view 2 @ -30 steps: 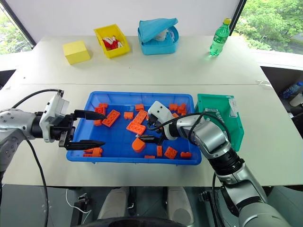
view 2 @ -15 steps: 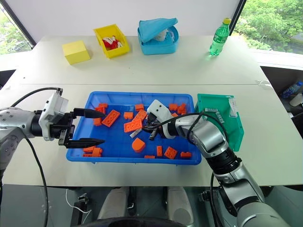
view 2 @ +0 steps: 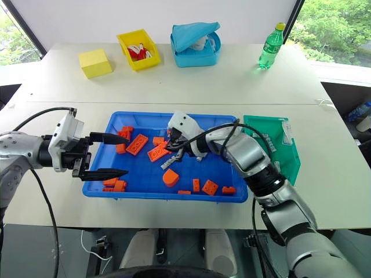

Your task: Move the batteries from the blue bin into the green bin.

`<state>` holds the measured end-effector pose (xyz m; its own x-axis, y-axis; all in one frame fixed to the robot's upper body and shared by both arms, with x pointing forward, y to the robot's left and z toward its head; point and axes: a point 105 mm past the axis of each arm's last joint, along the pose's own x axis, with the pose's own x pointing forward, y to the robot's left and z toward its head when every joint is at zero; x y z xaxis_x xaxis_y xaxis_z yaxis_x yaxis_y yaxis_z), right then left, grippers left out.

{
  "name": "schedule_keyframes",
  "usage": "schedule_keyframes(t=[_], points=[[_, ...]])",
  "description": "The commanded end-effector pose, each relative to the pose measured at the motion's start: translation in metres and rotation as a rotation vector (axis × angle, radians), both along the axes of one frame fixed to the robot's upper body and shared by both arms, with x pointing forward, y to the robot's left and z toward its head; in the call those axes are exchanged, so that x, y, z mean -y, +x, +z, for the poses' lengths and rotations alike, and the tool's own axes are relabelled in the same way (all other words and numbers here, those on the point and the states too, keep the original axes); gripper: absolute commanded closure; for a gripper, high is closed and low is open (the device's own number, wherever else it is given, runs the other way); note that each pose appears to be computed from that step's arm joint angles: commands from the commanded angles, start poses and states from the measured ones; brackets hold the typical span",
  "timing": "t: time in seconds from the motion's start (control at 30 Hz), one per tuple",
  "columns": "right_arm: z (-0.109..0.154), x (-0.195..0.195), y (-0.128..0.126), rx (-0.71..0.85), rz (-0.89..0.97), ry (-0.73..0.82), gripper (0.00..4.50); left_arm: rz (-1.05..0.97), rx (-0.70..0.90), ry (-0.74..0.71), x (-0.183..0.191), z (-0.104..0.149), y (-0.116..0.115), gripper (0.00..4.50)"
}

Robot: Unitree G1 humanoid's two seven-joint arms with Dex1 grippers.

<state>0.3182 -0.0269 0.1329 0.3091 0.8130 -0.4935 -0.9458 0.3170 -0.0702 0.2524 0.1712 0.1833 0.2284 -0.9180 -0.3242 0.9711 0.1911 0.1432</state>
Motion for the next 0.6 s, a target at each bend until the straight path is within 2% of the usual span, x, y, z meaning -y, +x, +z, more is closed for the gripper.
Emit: schedule_keyframes(t=[0.03, 0.17, 0.3, 0.6], points=[[0.009, -0.002, -0.013, 0.06, 0.079, 0.022, 2.59, -0.007, 0.044, -0.004, 0.001, 0.007, -0.002, 0.0], [0.005, 0.002, -0.012, 0.106, 0.116, -0.01, 0.61, -0.011, 0.044, -0.004, 0.002, 0.007, -0.001, 0.0], [0.004, 0.001, -0.01, 0.14, 0.171, -0.023, 0.61, -0.015, 0.046, -0.002, 0.001, 0.008, 0.001, 0.0], [-0.019, -0.003, -0.013, 0.128, 0.273, -0.088, 0.61, -0.016, 0.052, 0.003, 0.001, 0.01, 0.001, 0.0]])
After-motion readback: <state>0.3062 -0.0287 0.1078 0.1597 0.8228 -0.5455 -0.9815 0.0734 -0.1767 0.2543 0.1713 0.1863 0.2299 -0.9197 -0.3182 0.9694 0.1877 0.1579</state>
